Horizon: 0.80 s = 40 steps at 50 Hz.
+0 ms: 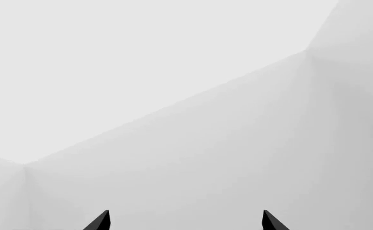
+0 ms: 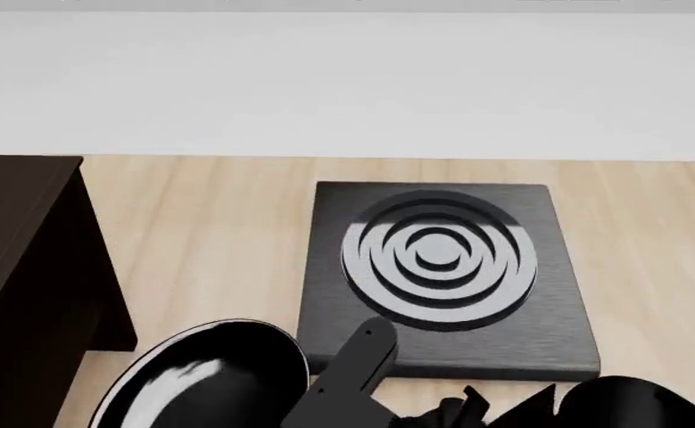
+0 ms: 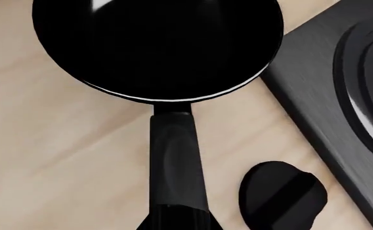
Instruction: Put the frying pan under the cabinet shelf.
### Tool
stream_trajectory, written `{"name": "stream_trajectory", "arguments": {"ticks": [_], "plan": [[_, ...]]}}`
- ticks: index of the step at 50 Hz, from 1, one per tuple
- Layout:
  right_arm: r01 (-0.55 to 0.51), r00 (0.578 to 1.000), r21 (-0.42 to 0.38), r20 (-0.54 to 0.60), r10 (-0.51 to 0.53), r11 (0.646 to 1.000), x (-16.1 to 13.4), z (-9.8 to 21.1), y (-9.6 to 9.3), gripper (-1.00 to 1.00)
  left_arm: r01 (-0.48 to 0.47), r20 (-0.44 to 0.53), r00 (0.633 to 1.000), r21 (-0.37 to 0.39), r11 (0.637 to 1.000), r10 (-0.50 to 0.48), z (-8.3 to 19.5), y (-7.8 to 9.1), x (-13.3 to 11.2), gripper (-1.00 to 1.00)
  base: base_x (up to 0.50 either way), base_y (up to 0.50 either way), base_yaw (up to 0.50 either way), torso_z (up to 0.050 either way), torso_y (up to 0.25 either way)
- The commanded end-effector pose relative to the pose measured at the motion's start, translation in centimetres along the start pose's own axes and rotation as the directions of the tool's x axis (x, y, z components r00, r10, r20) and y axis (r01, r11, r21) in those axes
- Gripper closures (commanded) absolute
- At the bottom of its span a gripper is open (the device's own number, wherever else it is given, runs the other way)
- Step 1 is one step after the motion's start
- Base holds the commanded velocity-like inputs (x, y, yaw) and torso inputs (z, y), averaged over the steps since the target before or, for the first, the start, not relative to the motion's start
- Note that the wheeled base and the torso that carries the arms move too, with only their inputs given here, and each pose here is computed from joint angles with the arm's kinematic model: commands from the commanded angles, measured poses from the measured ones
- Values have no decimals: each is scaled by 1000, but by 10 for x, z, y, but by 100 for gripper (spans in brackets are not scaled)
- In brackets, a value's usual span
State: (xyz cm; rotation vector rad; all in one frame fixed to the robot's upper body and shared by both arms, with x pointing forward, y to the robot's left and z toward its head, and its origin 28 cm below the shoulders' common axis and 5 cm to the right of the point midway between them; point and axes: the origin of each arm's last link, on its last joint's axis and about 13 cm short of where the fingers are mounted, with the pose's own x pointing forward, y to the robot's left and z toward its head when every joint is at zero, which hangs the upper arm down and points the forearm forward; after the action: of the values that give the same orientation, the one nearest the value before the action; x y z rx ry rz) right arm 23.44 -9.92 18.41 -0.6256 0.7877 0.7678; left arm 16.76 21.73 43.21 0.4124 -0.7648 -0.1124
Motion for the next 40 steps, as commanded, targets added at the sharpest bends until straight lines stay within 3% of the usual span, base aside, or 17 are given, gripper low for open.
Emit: {"name": "stream_trajectory", "arguments": {"ticks": [1, 17, 26, 34, 35, 40], "plan": [[31, 999, -46, 9, -30, 998, 13, 15, -10, 100, -1, -3, 1000, 1, 1000, 1, -1, 0, -1, -100, 0, 0, 0, 0, 0], [-47, 998, -52, -34, 45, 998, 53, 15, -18, 100, 3, -9, 1000, 6, 1000, -3, -2, -1, -3, -100, 0, 0, 0, 0, 1], [-121, 992, -50, 15, 122, 991, 88, 24, -21, 100, -4, -17, 1000, 10, 1000, 4, -4, 0, -6, -100, 0, 0, 2, 0, 0], [-200, 979, 1, 39, 200, 980, 126, 25, -24, 100, -12, -29, 1000, 18, 1000, 12, -5, 2, -9, -100, 0, 0, 2, 0, 0], [-245, 969, 45, 58, 242, 969, 131, 26, -24, 100, -13, -29, 999, 20, 1000, 13, -5, 2, -9, -100, 0, 0, 0, 0, 0], [-279, 960, 64, 24, 278, 958, 150, 26, -22, 100, -17, -27, 999, 34, 999, 18, -4, 2, -10, -100, 0, 0, 2, 0, 0]]}}
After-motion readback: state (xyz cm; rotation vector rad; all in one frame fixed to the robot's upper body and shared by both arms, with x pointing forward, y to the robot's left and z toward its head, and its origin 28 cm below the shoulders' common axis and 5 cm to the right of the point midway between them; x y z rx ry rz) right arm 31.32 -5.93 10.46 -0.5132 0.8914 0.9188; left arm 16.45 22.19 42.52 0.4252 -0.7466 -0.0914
